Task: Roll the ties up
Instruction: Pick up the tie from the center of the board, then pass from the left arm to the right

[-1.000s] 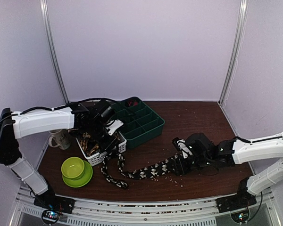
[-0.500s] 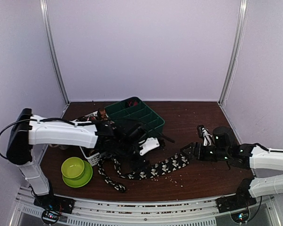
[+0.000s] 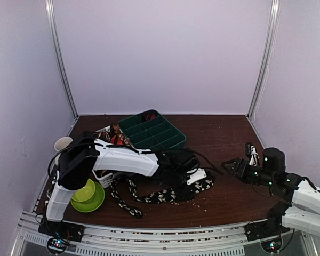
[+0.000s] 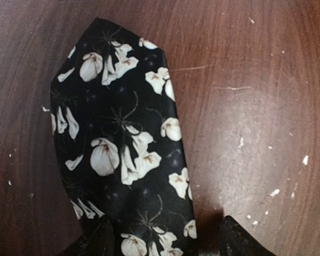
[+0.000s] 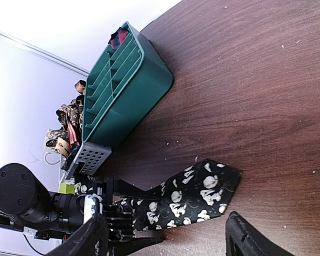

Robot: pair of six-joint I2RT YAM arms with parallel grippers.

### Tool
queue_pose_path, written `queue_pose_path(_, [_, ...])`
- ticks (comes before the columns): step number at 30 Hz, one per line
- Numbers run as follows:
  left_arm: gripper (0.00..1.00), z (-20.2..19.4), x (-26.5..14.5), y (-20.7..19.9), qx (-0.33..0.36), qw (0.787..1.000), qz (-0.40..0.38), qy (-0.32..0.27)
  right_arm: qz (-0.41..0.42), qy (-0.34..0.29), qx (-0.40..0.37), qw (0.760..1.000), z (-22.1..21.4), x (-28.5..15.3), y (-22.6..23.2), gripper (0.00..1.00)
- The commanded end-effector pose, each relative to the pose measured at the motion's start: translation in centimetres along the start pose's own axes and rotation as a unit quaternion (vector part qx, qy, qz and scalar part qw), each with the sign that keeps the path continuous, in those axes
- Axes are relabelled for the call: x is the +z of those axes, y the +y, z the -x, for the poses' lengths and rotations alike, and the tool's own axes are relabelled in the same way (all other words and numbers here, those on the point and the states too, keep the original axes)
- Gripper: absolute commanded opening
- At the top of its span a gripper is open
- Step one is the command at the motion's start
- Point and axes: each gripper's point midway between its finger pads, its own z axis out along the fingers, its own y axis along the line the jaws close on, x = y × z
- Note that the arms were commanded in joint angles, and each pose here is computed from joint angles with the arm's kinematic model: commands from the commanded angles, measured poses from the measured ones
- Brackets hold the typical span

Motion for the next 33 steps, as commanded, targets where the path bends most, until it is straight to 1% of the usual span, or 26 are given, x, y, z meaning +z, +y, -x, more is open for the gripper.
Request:
queue_pose_path(1, [0.67, 0.7, 1.4, 0.3, 0.002, 1.0, -0.006, -0.003, -0.006, 0.009, 0.003, 1.0, -0.6, -0.4, -0.8, 0.75])
queue_pose_path(3, [0.58, -0.1, 2.2, 0.8, -0.007, 1.0, -0.002, 0.014, -0.006, 0.007, -0.001, 1.0, -0.6, -0.5, -0.9, 0.75])
queue_pose_path(4, [0.49, -0.3, 2.2, 1.0, -0.013, 1.0, -0.007, 0.017, -0.006, 0.004, -0.003, 1.0, -0.6, -0.6, -0.9, 0.76])
queue_pose_path(7, [0.09, -0.3, 1.4, 1.1, -0.037, 0.999, -0.038, 0.004, 0.012, -0.003, -0.008, 1.0, -0.4, -0.8, -0.3, 0.77])
queue_pose_path(8, [0.0, 0.1, 0.6, 1.2, -0.046, 0.998, -0.05, -0.009, 0.025, -0.006, -0.011, 1.0, -0.2, -0.9, 0.2, 0.78])
queue_pose_path(11, [0.0, 1.6, -2.6, 0.6, -0.06, 0.99, -0.114, -0.061, 0.058, -0.018, -0.03, 0.998, 0.5, -1.2, 1.8, 0.8])
queue_pose_path(12, [0.0, 2.3, -4.3, 0.1, -0.059, 0.984, -0.143, -0.083, 0.064, -0.018, -0.039, 0.997, 0.7, -1.4, 2.3, 0.8])
queue_pose_path(14, [0.0, 4.2, -8.7, -1.0, -0.054, 0.965, -0.214, -0.141, 0.075, -0.016, -0.058, 0.995, 0.9, -1.6, 3.2, 0.82])
queue_pose_path(16, [0.0, 5.4, -12.7, -2.1, -0.052, 0.937, -0.289, -0.191, 0.101, -0.019, -0.078, 0.992, 1.2, -1.9, 4.5, 0.84])
queue_pose_path(18, [0.0, 6.0, -15.9, -2.9, -0.047, 0.914, -0.337, -0.22, 0.129, -0.026, -0.096, 0.987, 1.4, -2.2, 6.0, 0.85])
queue_pose_path(21, [0.0, 6.6, -19.7, -4.3, -0.018, 0.894, -0.377, -0.243, 0.168, -0.036, -0.128, 0.977, 1.2, -2.7, 8.4, 0.85])
queue_pose_path(25, [0.0, 7.2, -23.5, -5.2, 0.001, 0.867, -0.422, -0.266, 0.229, -0.044, -0.192, 0.953, 0.3, -3.9, 12.7, 0.86])
queue_pose_path(29, [0.0, 7.3, -25.5, -5.5, 0.013, 0.853, -0.443, -0.278, 0.256, -0.05, -0.258, 0.93, -0.7, -5.2, 16.1, 0.86])
queue_pose_path(33, [0.0, 7.0, -26.7, -5.1, 0.017, 0.847, -0.449, -0.283, 0.278, -0.052, -0.275, 0.919, -1.0, -6.2, 17.5, 0.86])
